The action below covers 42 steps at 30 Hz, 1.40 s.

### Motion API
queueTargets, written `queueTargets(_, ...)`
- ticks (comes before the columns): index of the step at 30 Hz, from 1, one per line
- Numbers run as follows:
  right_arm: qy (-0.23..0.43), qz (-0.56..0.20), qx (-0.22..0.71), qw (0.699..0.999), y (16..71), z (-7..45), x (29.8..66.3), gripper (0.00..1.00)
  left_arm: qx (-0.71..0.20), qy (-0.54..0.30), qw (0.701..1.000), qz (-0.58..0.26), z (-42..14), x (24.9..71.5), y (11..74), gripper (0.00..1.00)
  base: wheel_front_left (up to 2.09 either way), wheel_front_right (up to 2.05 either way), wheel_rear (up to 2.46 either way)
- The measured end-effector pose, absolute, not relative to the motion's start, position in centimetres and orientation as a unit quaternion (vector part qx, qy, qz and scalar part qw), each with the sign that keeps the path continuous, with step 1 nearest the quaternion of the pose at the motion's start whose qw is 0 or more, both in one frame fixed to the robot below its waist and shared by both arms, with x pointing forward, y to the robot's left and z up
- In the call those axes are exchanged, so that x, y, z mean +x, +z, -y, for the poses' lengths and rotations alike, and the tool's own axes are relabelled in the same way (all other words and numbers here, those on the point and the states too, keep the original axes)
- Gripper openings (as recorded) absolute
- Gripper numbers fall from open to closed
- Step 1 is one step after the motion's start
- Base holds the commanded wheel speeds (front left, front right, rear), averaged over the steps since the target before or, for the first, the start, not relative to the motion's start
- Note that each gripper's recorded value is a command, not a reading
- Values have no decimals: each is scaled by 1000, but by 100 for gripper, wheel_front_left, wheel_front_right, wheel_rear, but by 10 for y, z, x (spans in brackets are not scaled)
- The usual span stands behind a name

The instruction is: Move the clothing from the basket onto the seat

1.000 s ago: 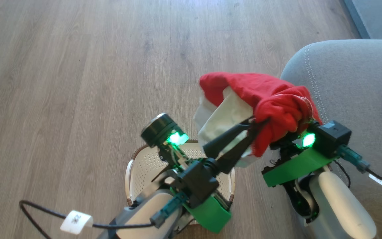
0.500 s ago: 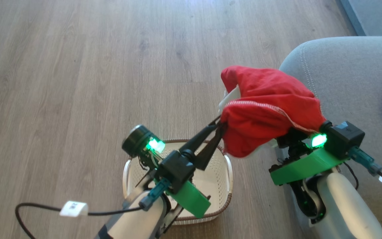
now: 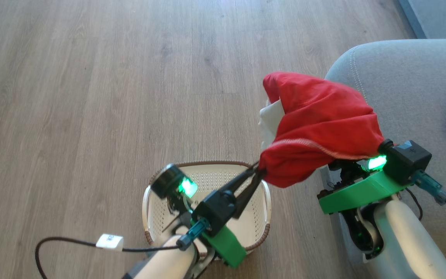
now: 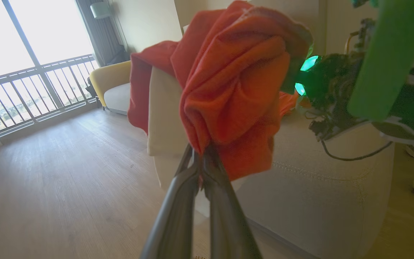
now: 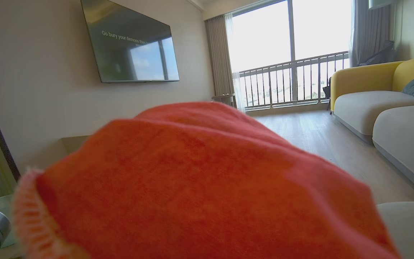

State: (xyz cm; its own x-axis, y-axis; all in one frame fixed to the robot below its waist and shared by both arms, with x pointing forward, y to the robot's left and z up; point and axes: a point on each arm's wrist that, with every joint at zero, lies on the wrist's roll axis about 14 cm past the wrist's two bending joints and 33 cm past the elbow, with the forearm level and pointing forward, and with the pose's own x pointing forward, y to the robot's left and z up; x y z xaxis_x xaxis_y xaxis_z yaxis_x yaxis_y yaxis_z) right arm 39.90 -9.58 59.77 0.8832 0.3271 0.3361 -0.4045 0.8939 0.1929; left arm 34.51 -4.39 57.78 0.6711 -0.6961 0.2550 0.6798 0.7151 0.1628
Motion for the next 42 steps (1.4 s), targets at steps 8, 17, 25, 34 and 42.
queueTargets(8, 194, 146, 121, 962, 595, 94, 399, 0, 19, -384, 918, 103, 43, 340, 548, 30, 0, 0, 0)
queueTargets(17, 192, 147, 117, 963, 595, 96, 399, 0, 26, -379, 920, 98, 41, 342, 544, 100, 0, 0, 0)
queueTargets(25, 180, 154, 95, 967, 598, 107, 400, 0, 39, -384, 919, 81, 42, 339, 530, 100, 0, 0, 0)
queueTargets(34, 165, 159, 94, 969, 601, 118, 401, 0, -9, -381, 923, 46, 39, 330, 516, 100, 0, 0, 0)
queueTargets(42, 153, 163, 93, 970, 603, 127, 399, 0, -11, -390, 920, 47, 45, 329, 517, 100, 0, 0, 0)
